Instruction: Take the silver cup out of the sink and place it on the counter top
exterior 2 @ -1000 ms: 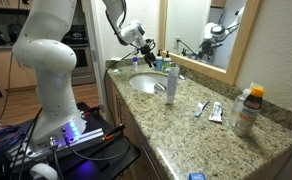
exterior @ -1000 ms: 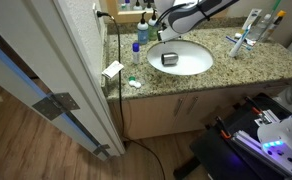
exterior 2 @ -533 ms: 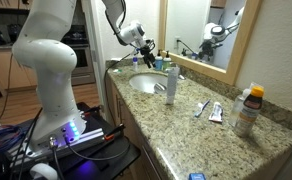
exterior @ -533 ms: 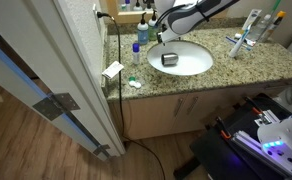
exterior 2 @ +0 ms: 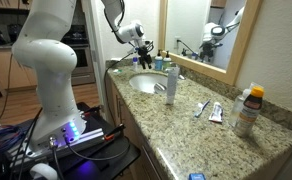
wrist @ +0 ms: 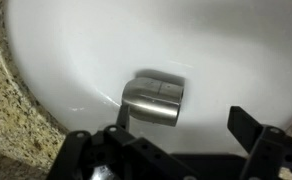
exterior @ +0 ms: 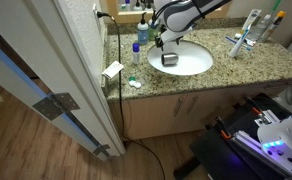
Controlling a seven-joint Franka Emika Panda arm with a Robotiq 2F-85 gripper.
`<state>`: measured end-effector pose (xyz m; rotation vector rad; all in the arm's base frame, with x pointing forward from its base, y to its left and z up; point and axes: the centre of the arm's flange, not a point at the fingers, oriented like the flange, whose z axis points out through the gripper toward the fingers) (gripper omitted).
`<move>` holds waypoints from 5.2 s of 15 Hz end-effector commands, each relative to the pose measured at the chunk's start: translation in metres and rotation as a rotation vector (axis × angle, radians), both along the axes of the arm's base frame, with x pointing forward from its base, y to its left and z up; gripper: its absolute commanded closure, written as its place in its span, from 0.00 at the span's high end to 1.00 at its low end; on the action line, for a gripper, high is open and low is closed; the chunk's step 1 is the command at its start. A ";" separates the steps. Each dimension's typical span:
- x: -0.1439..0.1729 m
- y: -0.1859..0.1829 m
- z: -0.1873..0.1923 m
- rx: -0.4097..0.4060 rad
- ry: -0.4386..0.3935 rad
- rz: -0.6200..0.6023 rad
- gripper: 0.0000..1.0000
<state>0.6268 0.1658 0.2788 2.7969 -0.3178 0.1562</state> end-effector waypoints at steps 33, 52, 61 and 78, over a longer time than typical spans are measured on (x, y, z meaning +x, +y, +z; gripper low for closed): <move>0.010 -0.011 -0.172 -0.069 -0.324 -0.231 1.00; -0.011 -0.010 -0.177 -0.433 -0.343 -0.307 0.18; -0.013 -0.003 -0.181 -0.329 -0.291 -0.317 0.01; -0.023 -0.088 0.193 0.349 0.129 0.010 0.01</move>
